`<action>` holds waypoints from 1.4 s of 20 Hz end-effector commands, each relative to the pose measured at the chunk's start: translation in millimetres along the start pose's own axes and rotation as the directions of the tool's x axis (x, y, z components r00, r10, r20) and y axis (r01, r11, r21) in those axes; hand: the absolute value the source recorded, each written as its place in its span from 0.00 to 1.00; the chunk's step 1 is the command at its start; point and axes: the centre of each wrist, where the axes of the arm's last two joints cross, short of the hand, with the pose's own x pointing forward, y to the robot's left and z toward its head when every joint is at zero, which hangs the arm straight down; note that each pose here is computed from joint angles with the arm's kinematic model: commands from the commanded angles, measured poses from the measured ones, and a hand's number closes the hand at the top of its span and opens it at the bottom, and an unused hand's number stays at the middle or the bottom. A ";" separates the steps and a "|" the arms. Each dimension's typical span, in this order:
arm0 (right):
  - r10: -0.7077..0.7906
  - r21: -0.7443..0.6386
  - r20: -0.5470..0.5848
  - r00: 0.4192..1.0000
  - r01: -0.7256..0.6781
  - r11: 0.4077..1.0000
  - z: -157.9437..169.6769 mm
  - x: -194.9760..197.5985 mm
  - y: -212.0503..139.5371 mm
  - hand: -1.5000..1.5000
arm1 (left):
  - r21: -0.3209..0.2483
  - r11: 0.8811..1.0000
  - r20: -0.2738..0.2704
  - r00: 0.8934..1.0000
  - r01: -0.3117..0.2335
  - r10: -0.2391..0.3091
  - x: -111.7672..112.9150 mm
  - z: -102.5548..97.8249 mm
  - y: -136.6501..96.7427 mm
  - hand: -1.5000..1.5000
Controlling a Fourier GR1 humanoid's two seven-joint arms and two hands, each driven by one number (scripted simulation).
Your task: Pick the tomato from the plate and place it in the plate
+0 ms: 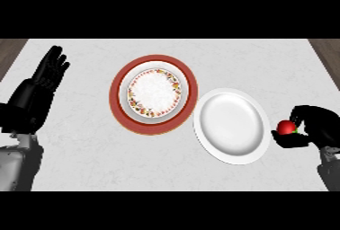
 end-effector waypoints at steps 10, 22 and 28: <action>-0.277 -0.164 0.441 0.854 0.380 0.910 65.7 60.5 -93.1 1.00 | 0.006 1.000 -0.011 1.000 0.002 -0.002 -2.7 -0.7 1.5 0.50; -0.374 -0.054 0.577 0.727 0.490 0.870 90.3 178.4 -114.8 1.00 | -0.030 1.000 0.016 1.000 0.002 -0.001 1.2 -8.3 3.6 0.50; -0.440 0.013 0.582 0.684 0.533 0.846 77.9 244.5 -119.9 1.00 | -0.014 1.000 0.030 1.000 -0.003 0.003 -3.4 -11.5 3.9 0.50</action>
